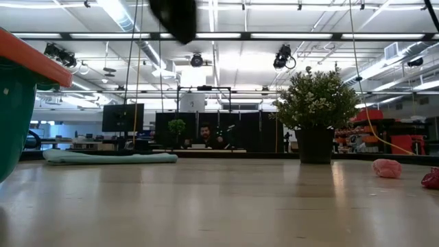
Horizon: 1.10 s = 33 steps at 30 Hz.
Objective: Pick and placing Produce into tupperware
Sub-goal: Put the pink peach into the blue basket
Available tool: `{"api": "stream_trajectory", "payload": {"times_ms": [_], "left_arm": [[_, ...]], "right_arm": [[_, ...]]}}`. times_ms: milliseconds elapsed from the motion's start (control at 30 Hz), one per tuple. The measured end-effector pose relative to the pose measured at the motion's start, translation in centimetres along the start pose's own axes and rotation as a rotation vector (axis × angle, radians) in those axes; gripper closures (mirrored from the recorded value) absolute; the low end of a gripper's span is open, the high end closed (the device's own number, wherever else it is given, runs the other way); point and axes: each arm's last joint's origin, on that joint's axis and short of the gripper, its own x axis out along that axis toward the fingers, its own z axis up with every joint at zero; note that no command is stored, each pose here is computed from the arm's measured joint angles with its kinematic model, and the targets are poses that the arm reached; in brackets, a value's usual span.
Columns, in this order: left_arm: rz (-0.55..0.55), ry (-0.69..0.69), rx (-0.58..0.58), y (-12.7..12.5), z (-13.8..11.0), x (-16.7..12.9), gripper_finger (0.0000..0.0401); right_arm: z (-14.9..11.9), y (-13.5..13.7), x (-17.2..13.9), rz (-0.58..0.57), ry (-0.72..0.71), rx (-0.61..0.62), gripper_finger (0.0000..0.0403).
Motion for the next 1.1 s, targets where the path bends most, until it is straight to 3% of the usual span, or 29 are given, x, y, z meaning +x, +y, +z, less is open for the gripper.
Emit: {"api": "stream_trajectory", "payload": {"times_ms": [67,167,300,433,567,733,867,1100], "left_arm": [[0.002,0.000,0.000,0.0,0.0,0.0,0.0380],[0.026,0.010,0.007,0.3,-0.1,0.9,0.0366],[0.075,0.068,0.058,0.4,-1.1,3.8,0.0346],[0.117,0.087,0.130,0.8,-2.2,8.2,0.0317],[0.121,0.033,0.126,2.0,-2.7,12.5,0.0277],[0.128,-0.006,0.140,4.0,-4.3,17.7,0.0223],[0.162,-0.016,0.145,5.7,-6.5,21.4,0.0190],[0.143,-0.084,0.107,8.0,-10.4,26.2,0.0173]], "right_arm": [[-0.2,0.3,-2.2,-0.005,0.166,0.054,0.0256],[-1.2,1.4,-6.0,-0.116,0.367,0.163,0.0260],[-2.7,4.7,-11.1,-0.280,0.409,0.163,0.0261],[-4.3,8.9,-16.1,-0.368,0.277,0.159,0.0261],[-5.9,12.4,-20.8,-0.427,-0.004,0.118,0.0262],[-7.6,14.5,-24.9,-0.468,-0.245,0.028,0.0262],[-8.2,14.9,-26.2,-0.503,-0.352,-0.039,0.0263],[-7.6,14.4,-25.8,-0.541,-0.366,-0.054,0.0263]]}}
